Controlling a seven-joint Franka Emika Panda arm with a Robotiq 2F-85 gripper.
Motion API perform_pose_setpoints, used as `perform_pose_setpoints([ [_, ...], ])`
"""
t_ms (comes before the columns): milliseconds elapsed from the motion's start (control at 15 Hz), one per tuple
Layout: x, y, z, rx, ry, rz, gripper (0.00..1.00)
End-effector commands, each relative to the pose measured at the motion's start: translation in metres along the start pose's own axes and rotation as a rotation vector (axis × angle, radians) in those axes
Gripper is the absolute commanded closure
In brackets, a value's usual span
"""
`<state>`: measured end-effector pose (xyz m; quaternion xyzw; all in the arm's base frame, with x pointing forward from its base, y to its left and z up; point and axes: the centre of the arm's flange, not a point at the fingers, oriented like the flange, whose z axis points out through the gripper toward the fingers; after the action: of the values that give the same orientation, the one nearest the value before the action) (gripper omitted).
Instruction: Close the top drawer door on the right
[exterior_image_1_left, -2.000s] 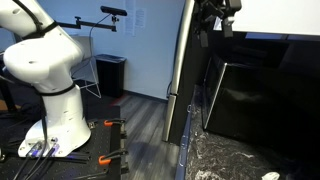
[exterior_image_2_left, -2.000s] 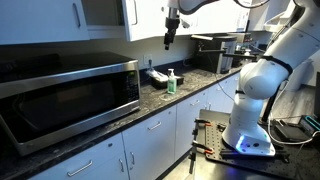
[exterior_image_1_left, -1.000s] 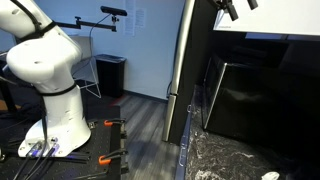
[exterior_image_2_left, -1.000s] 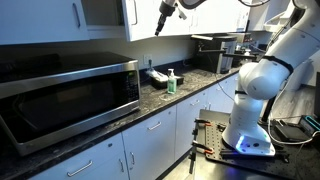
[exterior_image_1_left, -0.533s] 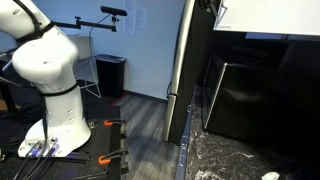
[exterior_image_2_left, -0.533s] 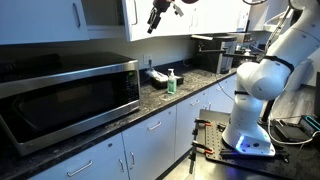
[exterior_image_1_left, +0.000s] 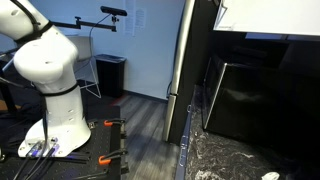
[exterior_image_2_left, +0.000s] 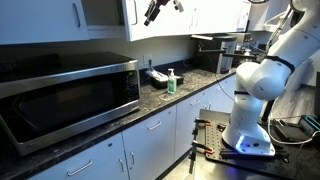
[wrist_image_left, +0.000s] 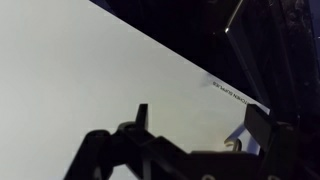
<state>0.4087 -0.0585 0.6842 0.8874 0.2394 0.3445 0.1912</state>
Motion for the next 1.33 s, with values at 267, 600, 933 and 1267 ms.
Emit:
perform_pose_setpoints([
  [267, -0.003, 0.001, 0.003, -0.001, 0.011, 0.038, 0.00],
  [600, 0.016, -0.020, 0.002, 0.015, 0.057, 0.230, 0.00],
  [933, 0.032, -0.049, -0.011, 0.006, 0.110, 0.353, 0.00],
  [1267, 0.032, -0.065, -0.022, -0.019, 0.134, 0.408, 0.32],
])
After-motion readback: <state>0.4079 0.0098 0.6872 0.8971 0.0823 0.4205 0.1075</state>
